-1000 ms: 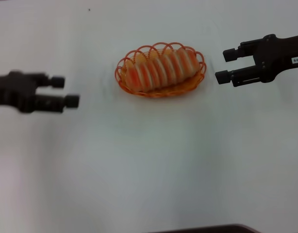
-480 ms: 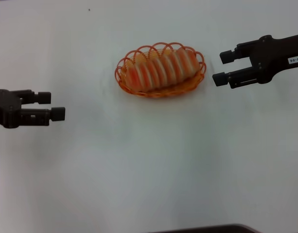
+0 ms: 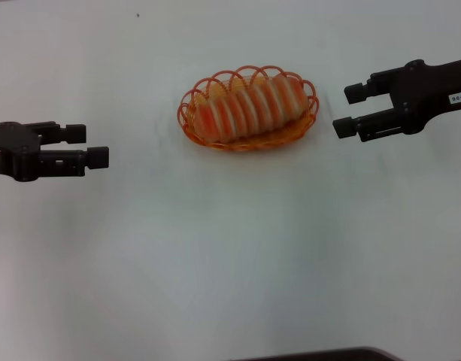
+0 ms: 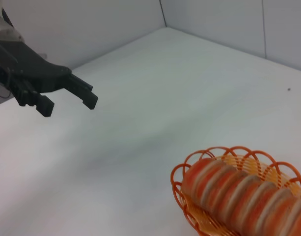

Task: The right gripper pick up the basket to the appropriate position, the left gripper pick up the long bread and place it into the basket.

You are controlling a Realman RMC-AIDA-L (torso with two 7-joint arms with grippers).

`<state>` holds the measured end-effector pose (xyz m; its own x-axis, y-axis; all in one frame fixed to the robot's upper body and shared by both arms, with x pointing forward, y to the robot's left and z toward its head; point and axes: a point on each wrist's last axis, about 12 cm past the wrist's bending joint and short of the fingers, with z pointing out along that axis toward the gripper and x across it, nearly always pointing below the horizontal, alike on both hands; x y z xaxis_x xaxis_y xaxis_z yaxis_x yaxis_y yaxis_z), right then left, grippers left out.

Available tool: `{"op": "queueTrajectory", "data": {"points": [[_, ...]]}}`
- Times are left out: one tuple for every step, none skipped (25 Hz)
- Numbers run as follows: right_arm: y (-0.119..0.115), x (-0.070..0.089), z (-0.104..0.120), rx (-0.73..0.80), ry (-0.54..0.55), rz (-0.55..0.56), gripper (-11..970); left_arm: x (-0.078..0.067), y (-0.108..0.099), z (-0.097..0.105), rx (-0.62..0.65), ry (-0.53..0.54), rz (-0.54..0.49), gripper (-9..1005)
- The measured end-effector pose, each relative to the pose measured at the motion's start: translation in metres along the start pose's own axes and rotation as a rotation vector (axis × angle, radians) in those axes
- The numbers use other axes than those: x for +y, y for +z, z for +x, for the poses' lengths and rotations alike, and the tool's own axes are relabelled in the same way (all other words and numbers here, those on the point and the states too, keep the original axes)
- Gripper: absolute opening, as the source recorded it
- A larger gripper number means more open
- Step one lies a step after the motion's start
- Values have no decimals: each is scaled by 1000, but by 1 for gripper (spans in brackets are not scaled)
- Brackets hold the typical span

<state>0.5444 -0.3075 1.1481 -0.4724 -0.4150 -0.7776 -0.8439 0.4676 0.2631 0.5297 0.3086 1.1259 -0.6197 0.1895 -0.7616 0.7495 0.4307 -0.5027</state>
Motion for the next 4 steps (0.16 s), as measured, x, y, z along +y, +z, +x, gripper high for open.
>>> {"op": "queueTrajectory", "data": {"points": [[0,0,0,4,1,1,761,0,1,-1,0,1,1,891],[0,0,1,7,1,2,761,0,1,-1,-1,2,3,891],[0,0,1,8,1,2,761,0,1,-1,-1,2,3,891],[0,0,0,9,1,2,761,0,2,-1,-2,3,4,891]]}}
